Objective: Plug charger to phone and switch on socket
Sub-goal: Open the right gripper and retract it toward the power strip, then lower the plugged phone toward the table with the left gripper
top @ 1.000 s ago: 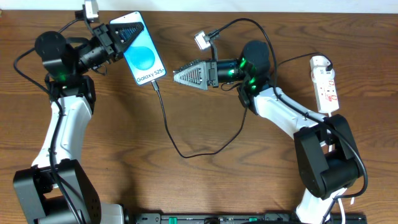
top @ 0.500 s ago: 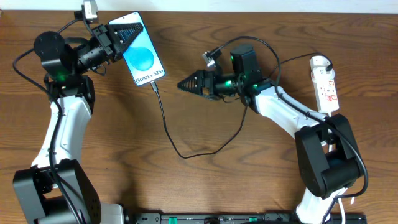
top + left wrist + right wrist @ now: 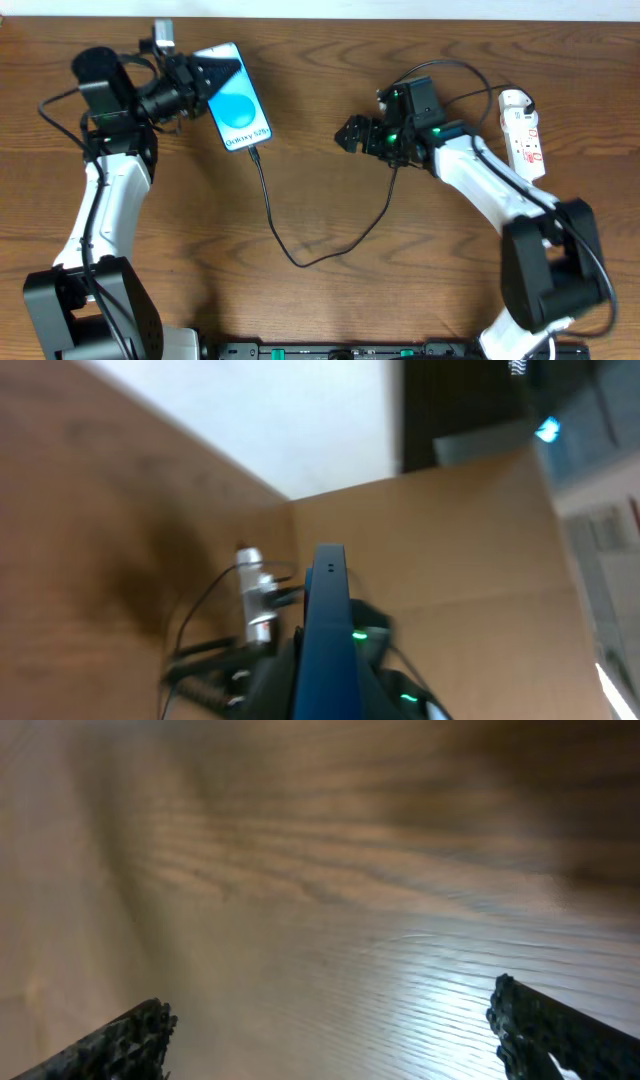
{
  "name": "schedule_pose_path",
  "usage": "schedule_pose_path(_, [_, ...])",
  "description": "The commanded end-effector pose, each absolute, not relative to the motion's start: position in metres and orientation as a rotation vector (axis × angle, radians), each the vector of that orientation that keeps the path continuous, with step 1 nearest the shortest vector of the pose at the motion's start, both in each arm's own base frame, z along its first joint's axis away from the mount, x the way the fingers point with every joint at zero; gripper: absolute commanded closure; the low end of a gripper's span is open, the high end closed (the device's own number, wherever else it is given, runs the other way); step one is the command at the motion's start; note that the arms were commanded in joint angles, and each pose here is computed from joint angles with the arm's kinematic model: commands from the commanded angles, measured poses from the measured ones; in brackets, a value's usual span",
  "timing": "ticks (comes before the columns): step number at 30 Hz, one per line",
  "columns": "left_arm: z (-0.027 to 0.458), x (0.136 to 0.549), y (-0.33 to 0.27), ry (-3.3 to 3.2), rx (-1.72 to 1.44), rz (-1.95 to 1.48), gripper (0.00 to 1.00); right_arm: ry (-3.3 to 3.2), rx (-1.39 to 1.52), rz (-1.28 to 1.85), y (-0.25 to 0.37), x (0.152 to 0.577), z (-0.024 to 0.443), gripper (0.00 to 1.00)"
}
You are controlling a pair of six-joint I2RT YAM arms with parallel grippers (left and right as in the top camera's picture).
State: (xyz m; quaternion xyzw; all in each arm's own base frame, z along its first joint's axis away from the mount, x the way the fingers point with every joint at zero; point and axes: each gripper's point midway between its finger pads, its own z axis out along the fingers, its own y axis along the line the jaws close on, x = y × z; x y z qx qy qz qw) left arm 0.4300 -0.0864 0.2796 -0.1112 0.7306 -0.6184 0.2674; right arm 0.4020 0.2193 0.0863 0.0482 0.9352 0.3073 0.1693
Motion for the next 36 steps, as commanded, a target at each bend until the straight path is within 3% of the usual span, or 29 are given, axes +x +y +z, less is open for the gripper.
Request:
schedule_pose_path(1, [0.258,0.432,-0.089,2.031,-0.256,-1.489,0.93,2.553,0.133,0.657,0.195,0.412,0.122,0.01])
schedule_pose_path(14, [0.166,0.406,-0.117,2.413,-0.311,-1.104,0.93,2.535,0.161,0.576,0.183,0.409,0.133,0.01])
schedule_pose_path(36, [0.064,0.400,-0.144,2.680,-0.374,-1.015,0.93,2.550,0.157,0.567,0.181,0.407,0.130,0.01])
